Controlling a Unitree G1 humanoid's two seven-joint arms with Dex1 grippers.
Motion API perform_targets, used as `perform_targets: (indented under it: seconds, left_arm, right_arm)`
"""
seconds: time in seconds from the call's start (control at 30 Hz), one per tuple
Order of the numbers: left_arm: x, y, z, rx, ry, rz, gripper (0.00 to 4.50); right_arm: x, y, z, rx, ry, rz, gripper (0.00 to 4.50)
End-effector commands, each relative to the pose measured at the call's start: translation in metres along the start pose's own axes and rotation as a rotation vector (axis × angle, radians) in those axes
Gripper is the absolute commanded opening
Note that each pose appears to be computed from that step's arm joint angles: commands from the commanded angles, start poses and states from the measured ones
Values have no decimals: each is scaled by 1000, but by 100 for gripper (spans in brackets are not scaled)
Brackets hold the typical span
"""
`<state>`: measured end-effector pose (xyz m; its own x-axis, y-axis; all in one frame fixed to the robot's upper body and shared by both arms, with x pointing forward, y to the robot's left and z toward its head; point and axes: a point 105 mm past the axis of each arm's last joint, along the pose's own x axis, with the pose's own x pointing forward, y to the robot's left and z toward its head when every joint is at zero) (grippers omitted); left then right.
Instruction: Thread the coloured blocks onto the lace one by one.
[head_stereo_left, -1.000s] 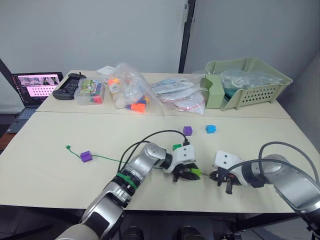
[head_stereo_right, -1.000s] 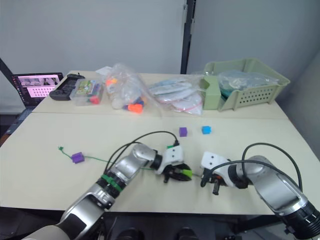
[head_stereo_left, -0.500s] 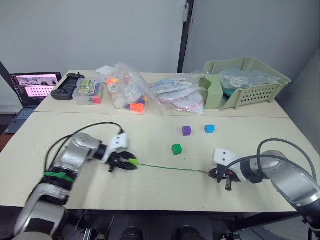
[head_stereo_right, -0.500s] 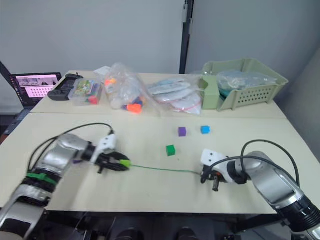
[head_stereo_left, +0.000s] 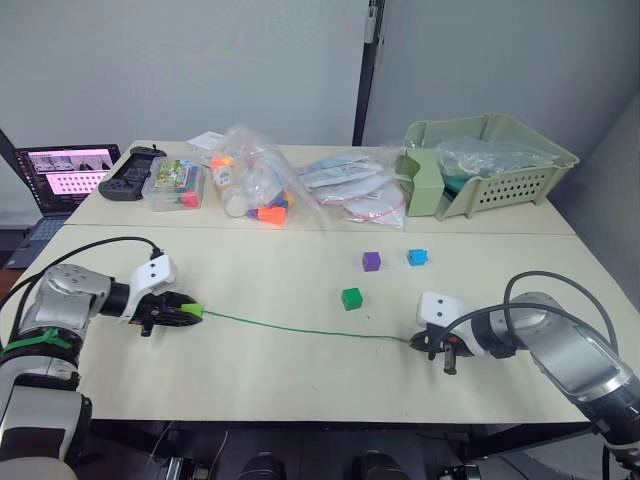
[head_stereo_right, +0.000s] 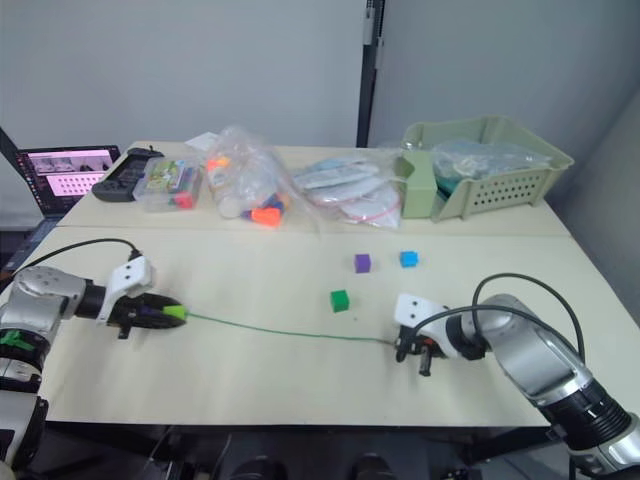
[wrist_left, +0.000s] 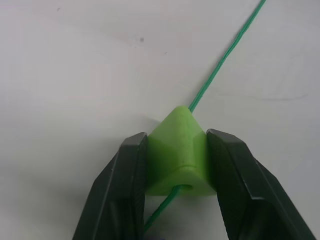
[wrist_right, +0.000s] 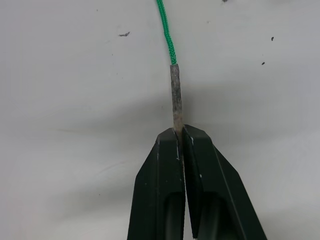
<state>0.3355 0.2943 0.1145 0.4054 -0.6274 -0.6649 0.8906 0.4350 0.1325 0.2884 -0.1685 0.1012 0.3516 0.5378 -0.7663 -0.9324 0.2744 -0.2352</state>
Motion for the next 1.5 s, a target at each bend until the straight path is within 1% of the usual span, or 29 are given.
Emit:
perform_targets:
  seconds: [0.03, 0.13, 0.17, 0.2, 0.23, 0.3, 0.37, 0.47, 0.57, 0.63, 0.73, 0.8, 0.83, 0.97, 1.1, 1.23, 1.27, 1.37, 1.5]
  left_arm:
    - [-15, 7, 10, 0, -23, 22, 336]
    - [-21, 12, 29, 27, -84, 25, 433]
    - [-22, 13, 37, 35, -109, 24, 442]
    - [-23, 14, 46, 39, -143, 18, 442]
    - [-23, 13, 60, 49, -195, -2, 442]
    - [-22, 10, 78, 65, -260, -39, 442]
    - [-13, 2, 94, 117, -291, -87, 442]
    - [14, -24, 121, 212, -336, -197, 442]
    - [38, -50, 140, 269, -387, -277, 442]
    - [60, -75, 153, 311, -426, -342, 442]
    - [87, -103, 168, 330, -502, -398, 442]
    - [110, -123, 173, 362, -515, -433, 442]
    - [116, -129, 174, 373, -515, -443, 442]
    - [141, -144, 182, 365, -539, -451, 442]
    - [158, -151, 183, 358, -536, -443, 442]
    - [173, -158, 180, 360, -517, -445, 327]
    - [176, -163, 179, 380, -510, -451, 299]
    - [179, -171, 178, 382, -516, -465, 299]
    - [179, -169, 178, 357, -521, -451, 299]
  right_arm:
    - [-3, -4, 7, -31, -15, -13, 0]
    - [-3, -4, 8, -34, -17, -11, 0]
    - [-4, -4, 9, -35, -18, -11, 0]
    - [-4, -4, 9, -37, -18, -10, 0]
    - [-5, -4, 11, -39, -19, -10, 0]
    - [-6, -4, 12, -42, -21, -10, 0]
    - [-8, -4, 15, -46, -24, -5, 0]
    - [-9, 0, 24, -54, -45, 14, 0]
    - [-8, 1, 33, -64, -63, 20, 0]
    - [-8, 2, 37, -68, -69, 24, 0]
    - [-8, 4, 40, -71, -72, 32, 0]
    - [-7, 7, 43, -76, -77, 43, 0]
    - [-6, 8, 44, -78, -79, 47, 0]
    - [-5, 12, 51, -79, -94, 61, 0]
    - [-6, 15, 53, -76, -95, 63, 0]
    - [-7, 17, 53, -72, -94, 65, 0]
    - [-7, 17, 54, -71, -95, 65, 0]
    - [-7, 18, 54, -68, -96, 65, 0]
    - [-8, 17, 54, -67, -94, 62, 0]
